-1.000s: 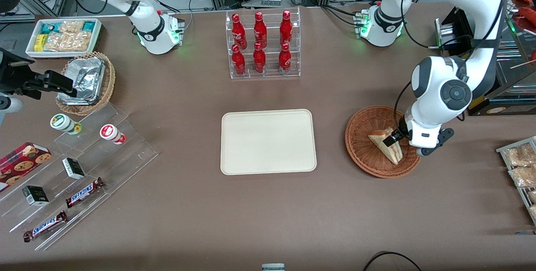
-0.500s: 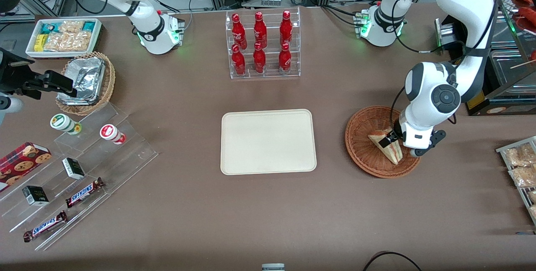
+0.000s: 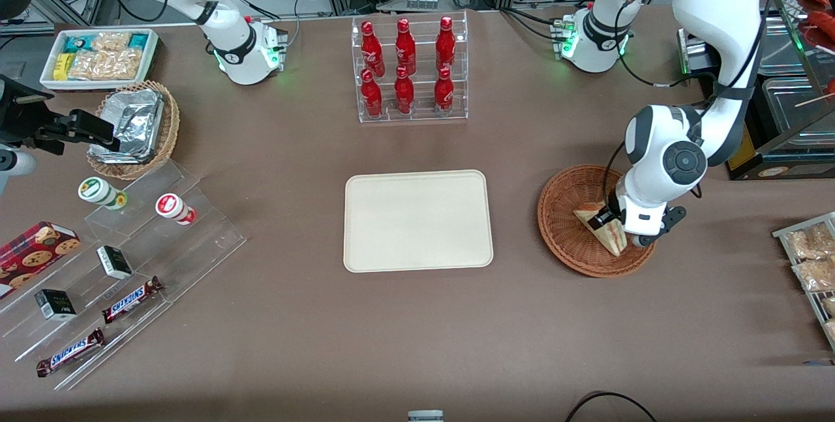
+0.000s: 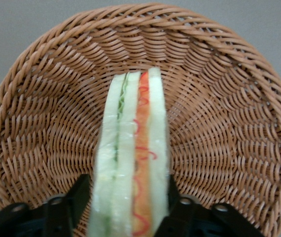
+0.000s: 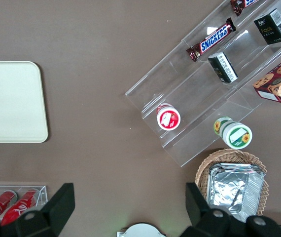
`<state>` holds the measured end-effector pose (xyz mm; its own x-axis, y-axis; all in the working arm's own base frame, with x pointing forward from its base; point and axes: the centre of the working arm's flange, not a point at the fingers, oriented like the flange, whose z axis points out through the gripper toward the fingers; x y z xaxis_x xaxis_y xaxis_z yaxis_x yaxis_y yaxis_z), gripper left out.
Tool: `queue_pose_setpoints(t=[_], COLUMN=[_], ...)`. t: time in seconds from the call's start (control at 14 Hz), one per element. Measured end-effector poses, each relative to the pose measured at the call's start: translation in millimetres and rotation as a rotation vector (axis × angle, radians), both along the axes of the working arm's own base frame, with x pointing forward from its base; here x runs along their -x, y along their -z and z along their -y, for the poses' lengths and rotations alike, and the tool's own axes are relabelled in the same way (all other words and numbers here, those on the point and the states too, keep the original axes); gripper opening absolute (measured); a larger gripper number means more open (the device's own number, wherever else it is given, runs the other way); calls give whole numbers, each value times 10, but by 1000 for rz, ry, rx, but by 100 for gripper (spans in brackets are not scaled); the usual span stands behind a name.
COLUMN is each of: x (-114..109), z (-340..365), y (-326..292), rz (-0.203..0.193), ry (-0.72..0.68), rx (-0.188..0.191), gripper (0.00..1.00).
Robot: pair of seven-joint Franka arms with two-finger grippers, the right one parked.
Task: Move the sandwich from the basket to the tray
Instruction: 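Lift the sandwich and carry it over the white tray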
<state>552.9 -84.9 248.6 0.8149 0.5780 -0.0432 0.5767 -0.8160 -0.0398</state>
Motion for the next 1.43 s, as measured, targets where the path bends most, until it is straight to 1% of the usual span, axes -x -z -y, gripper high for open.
queue_pose_setpoints(t=[0.07,0.21,0.29,0.43,0.57,0.71,0.79,0.86,1.0,1.07,1.29,1.43], x=[-24,-63,-78,-144,-243,-273,-246,-195,-40,55,351,418], z=[4,56,118,285,684,1230,1508,1772,2253,2477,3241,3684], y=[-26,-82,-120,-311,-743,-1315,-1571,-1770,-1981,-2007,-1879,-1658], rz=[7,17,17,-1,-13,-24,-19,-4,30,37,36,29], ry=[-1,7,18,47,110,189,226,259,322,355,448,490], rx=[1,3,3,0,-4,-9,-9,-5,7,11,15,17], gripper=[51,36,33,30,19,17,17,17,17,17,17,17])
